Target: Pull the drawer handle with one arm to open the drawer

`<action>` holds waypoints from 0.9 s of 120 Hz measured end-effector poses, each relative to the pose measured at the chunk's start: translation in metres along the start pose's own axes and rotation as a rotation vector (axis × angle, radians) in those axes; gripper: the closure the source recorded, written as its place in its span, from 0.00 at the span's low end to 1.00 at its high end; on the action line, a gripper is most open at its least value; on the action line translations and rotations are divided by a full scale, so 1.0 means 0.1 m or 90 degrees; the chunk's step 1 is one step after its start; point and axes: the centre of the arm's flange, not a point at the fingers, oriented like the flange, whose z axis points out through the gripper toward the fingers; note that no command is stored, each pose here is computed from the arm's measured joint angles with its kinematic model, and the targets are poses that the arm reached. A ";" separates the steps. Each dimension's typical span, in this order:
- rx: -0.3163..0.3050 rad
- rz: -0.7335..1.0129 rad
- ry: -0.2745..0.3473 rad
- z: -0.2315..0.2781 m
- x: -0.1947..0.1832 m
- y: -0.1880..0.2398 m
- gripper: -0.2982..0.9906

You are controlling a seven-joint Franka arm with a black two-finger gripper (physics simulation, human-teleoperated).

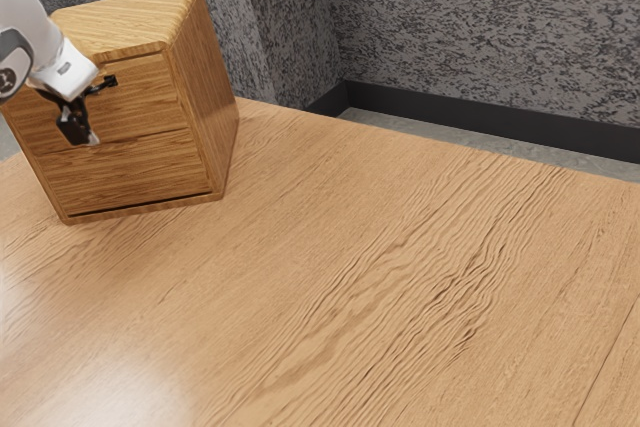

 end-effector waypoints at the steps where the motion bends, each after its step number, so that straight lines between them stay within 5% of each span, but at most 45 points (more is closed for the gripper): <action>1: -0.001 0.000 0.000 0.00 0.00 0.00 0.19; 15: -0.017 0.001 0.009 0.04 -0.01 0.05 0.05; 49: -0.022 0.005 0.028 -0.13 0.10 0.08 0.44; 50: -0.022 0.005 0.028 -0.13 0.09 0.09 0.38; 65: -0.039 0.001 0.027 -0.18 0.09 0.18 0.37; 77: -0.058 0.000 0.031 -0.16 0.08 0.29 0.21; 89: -0.067 -0.004 0.041 -0.25 0.06 0.38 0.27; 108: -0.056 0.002 0.053 -0.54 0.14 0.49 0.56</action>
